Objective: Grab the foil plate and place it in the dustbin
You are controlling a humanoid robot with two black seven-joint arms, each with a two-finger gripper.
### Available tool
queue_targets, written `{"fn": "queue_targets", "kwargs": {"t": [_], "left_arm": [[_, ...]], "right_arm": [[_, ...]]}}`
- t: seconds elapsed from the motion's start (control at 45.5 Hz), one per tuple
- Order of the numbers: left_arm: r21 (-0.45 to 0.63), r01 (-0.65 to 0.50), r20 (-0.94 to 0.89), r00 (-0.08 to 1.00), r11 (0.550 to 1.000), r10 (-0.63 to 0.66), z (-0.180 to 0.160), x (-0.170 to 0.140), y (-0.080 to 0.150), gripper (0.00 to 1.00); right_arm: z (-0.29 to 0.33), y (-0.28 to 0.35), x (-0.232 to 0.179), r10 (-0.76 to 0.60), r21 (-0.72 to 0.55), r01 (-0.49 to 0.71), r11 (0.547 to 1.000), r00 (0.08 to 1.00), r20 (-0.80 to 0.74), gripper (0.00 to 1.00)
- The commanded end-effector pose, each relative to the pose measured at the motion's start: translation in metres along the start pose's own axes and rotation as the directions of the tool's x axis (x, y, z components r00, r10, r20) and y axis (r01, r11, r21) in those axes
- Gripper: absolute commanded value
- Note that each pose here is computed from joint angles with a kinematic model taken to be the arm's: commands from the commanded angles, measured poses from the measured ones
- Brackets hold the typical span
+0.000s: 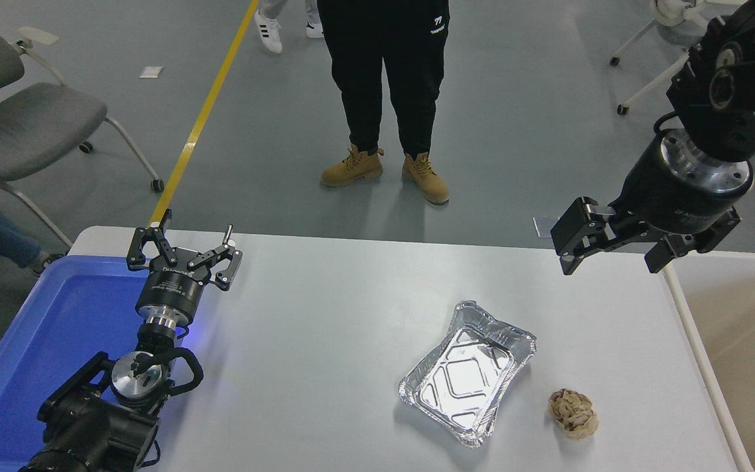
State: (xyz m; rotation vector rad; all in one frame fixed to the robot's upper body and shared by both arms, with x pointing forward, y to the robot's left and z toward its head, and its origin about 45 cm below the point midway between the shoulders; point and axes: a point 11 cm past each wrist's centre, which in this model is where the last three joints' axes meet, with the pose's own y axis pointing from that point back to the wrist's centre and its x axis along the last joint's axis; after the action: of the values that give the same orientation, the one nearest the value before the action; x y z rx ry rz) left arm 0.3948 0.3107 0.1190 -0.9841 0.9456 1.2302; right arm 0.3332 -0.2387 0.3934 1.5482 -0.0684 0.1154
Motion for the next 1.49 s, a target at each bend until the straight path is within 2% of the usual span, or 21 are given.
{"fn": "queue_targets", "kwargs": {"t": [0.0,0.659,1.121,1.473], "left_arm": [[0.001,-0.001,0.000,1.000,1.000,0.001,0.000,0.001,0.001,0.99],[-0.001,0.000,0.000,1.000,1.000,0.000,0.001,0.000,0.000,0.99],[-0.001,0.000,0.000,1.000,1.000,0.000,0.001,0.000,0.000,0.99],[-0.001,0.000,0.000,1.000,1.000,0.000,0.001,0.000,0.000,0.99]], "right_arm": [[-0.002,0.000,0.000,0.000,0.003,0.000,1.000,1.000,-0.004,1.00],[-0.016,-0.023,-0.001,-0.050,0.024,0.051,0.998,0.998,-0.039,1.00],[-0.034,-0.093,-0.016,-0.092,0.084,0.092,0.992,0.996,0.002,1.00],[-0.039,-0.170,-0.039,-0.083,0.151,0.074,0.986,0.995,0.052,1.00]]}}
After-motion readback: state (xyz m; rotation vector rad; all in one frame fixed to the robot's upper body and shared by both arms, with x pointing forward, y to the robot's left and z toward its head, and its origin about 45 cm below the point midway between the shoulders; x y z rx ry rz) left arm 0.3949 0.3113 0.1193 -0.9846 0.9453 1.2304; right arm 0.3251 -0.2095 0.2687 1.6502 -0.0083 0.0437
